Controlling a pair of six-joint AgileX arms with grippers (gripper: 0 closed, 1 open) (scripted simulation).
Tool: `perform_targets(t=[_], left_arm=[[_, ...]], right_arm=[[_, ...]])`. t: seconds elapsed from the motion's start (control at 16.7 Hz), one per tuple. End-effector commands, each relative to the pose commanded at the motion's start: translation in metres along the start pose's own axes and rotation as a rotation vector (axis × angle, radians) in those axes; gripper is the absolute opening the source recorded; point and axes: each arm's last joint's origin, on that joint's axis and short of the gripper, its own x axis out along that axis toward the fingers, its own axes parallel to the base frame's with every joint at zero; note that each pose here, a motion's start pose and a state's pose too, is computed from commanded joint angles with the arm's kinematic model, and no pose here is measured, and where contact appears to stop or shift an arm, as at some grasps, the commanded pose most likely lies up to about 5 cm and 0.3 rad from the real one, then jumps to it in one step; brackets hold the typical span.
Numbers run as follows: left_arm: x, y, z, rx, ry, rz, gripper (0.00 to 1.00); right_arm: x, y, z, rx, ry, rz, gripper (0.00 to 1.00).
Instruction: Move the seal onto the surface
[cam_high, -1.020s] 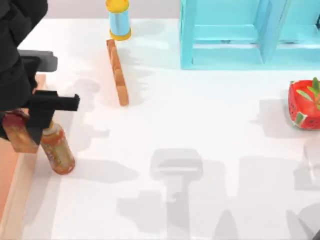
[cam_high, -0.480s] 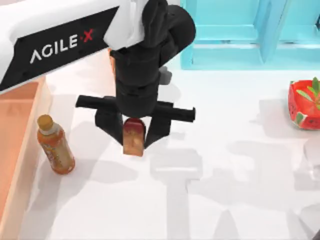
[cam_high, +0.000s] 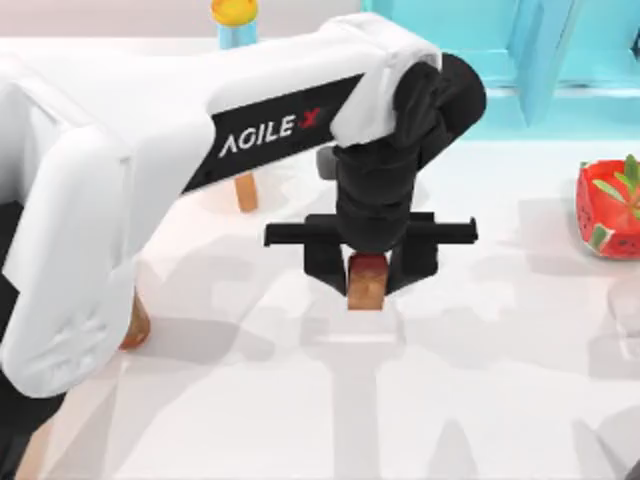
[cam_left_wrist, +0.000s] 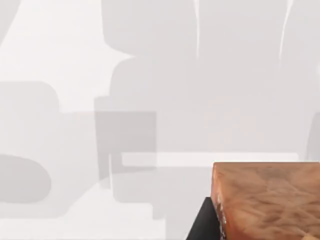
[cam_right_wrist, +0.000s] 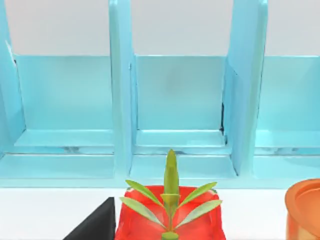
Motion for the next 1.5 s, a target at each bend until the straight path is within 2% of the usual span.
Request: perform_targets(t=[0.24,0.72,0.96,1.5], left_arm=[[0.001,0.002,0.001,-0.002,0.002,0.002,0.00],[0.044,0.000,0.000,0.000,0.000,0.000,0.00],[0.045,0.000,0.000,0.000,0.000,0.000,0.00],[0.045,0.000,0.000,0.000,0.000,0.000,0.68]], right_arm=[[0.000,0.000,0.000,0.000,0.000,0.000,1.00],[0.000,0.000,0.000,0.000,0.000,0.000,1.00],[0.000,0.000,0.000,0.000,0.000,0.000,1.00],[0.000,0.000,0.000,0.000,0.000,0.000,1.00]])
